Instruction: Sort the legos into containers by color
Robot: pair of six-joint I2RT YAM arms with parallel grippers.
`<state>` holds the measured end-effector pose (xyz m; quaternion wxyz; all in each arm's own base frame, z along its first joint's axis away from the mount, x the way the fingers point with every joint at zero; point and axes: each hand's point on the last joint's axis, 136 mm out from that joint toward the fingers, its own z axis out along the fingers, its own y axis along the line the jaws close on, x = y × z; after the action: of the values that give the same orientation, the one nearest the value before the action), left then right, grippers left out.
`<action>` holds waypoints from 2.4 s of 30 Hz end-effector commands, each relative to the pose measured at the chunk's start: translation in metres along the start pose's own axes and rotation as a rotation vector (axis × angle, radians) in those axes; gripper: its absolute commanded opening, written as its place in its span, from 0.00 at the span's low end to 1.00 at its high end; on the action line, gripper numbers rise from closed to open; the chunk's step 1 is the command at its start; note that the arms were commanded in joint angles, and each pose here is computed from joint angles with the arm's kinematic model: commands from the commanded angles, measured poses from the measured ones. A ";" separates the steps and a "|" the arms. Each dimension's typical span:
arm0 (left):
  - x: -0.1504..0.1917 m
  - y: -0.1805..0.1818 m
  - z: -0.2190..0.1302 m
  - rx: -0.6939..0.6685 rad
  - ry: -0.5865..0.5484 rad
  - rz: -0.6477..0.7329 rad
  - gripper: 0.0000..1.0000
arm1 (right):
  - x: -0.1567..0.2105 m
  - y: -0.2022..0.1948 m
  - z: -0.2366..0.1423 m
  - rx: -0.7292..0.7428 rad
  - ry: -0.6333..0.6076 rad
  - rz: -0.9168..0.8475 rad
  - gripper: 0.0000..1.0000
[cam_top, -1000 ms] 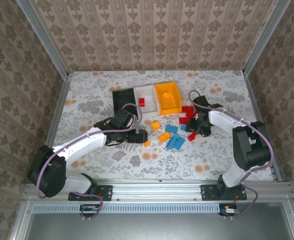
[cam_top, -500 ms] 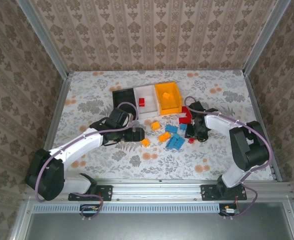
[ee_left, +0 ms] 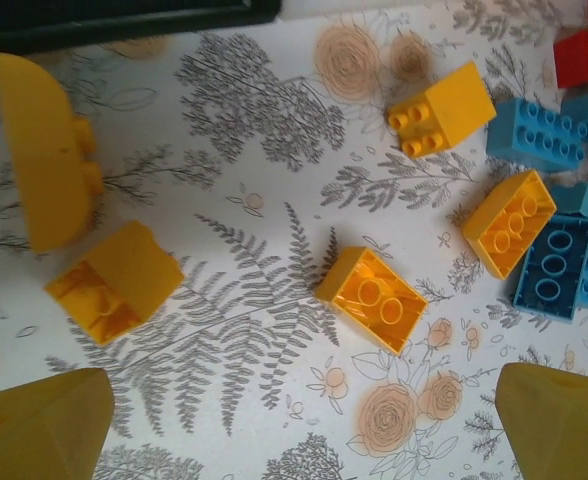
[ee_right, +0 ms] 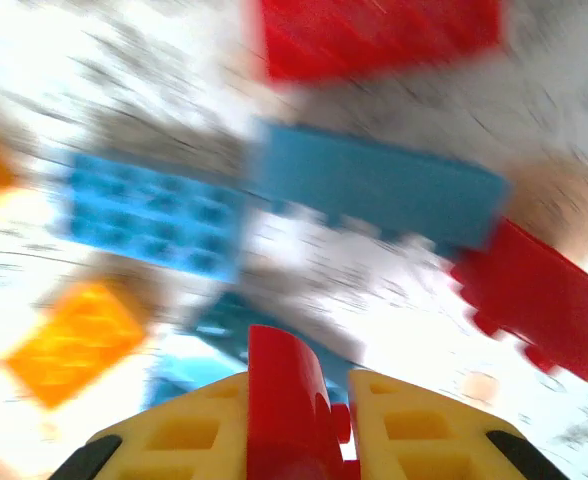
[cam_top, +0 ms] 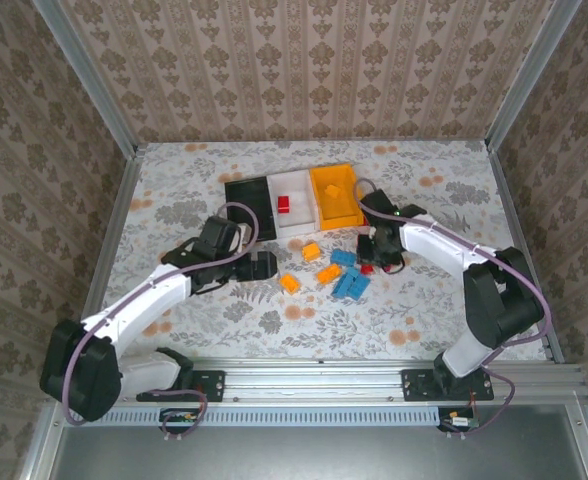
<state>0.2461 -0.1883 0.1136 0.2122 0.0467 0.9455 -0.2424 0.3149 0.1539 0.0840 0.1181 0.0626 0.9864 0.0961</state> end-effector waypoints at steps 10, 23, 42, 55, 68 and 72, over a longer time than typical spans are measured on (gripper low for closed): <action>0.006 0.039 -0.030 0.012 -0.065 -0.143 1.00 | -0.119 0.167 0.006 -0.350 -0.090 -0.095 0.21; -0.008 0.054 -0.014 -0.064 -0.029 -0.110 0.90 | -0.148 0.195 -0.017 -0.406 -0.189 -0.148 0.60; -0.041 0.075 0.055 -0.250 0.080 0.027 0.61 | -0.028 0.089 -0.059 -0.331 -0.211 -0.154 0.60; -0.039 0.085 0.070 -0.277 0.105 0.028 0.22 | 0.002 0.073 -0.049 -0.335 -0.161 -0.135 0.59; -0.045 0.036 -0.028 -0.159 -0.070 0.033 0.17 | 0.022 0.018 -0.021 -0.217 -0.149 0.016 0.60; -0.079 -0.011 -0.046 0.011 -0.121 0.057 0.18 | 0.031 -0.001 -0.010 -0.213 -0.141 0.089 0.60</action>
<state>0.2950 -0.1519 0.1660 0.2839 0.0486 0.9385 -0.1903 0.2809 0.1650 0.0855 0.1719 0.0668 0.9629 0.1970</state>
